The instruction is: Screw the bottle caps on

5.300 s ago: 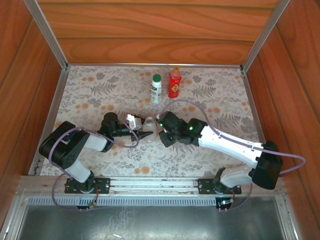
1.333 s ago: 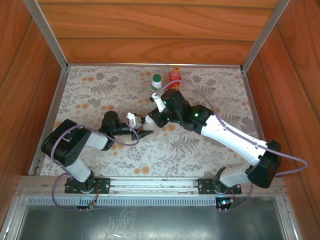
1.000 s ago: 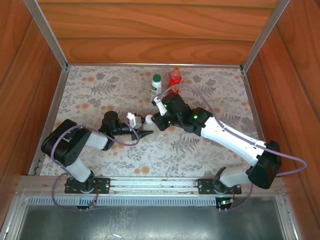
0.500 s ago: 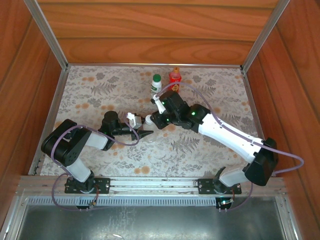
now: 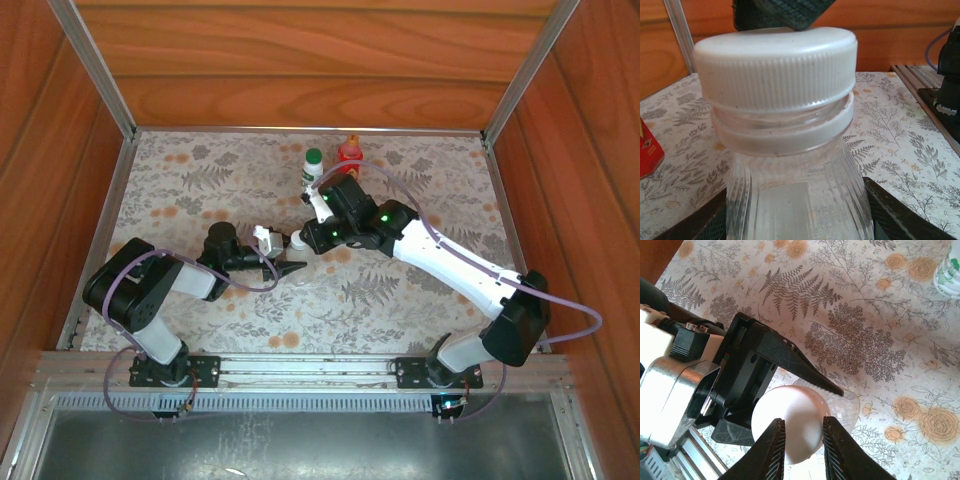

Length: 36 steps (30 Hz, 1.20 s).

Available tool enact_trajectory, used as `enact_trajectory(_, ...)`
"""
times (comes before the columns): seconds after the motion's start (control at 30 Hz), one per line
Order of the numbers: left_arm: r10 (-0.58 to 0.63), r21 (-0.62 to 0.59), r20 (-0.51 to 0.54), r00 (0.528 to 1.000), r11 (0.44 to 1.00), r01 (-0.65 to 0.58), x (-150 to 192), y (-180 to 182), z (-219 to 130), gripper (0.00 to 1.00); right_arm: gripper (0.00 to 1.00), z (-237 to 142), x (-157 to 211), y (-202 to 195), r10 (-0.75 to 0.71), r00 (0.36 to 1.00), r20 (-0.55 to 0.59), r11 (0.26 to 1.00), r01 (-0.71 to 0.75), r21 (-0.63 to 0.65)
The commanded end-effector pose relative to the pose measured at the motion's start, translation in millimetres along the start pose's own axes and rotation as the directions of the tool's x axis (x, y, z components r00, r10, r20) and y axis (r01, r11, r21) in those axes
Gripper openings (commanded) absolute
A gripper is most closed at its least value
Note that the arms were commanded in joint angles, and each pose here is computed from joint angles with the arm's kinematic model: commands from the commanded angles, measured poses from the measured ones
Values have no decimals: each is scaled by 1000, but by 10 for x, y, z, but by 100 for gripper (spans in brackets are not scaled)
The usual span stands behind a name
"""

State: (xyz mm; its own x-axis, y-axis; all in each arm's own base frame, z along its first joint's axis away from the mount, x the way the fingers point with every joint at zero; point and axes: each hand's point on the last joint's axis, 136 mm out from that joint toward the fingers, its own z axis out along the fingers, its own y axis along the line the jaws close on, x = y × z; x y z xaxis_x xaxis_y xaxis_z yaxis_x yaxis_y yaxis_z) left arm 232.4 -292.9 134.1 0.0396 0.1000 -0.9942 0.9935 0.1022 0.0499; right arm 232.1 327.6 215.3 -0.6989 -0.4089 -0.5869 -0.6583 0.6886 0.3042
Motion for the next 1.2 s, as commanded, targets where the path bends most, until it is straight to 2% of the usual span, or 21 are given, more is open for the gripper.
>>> enact_trajectory(0.0,-108,35,-54,993,993,110,198,-68,19,55,25,64,323,32,28,989,-143,999,-34,-38)
enact_trajectory(0.27,-111,34,-55,992,993,113,200,-74,17,55,22,-36,289,152,37,989,-143,995,-51,-91)
enact_trajectory(0.43,-110,35,-54,992,993,112,196,-70,18,55,23,-184,163,211,26,996,-80,993,-35,-115)
enact_trajectory(0.6,-110,37,-54,992,993,112,194,-77,15,55,36,-189,-6,69,42,999,-20,996,-44,-82)
enact_trajectory(0.7,-112,37,-53,992,993,114,189,-81,13,55,37,-123,-122,28,61,998,-9,993,-61,-97)
enact_trajectory(0.9,-112,36,-51,992,993,114,179,-76,11,55,32,18,-204,7,57,998,-33,991,-61,-122)
enact_trajectory(1.17,-112,35,-52,992,993,113,181,-81,9,55,20,-27,61,74,83,992,-94,980,-99,-175)
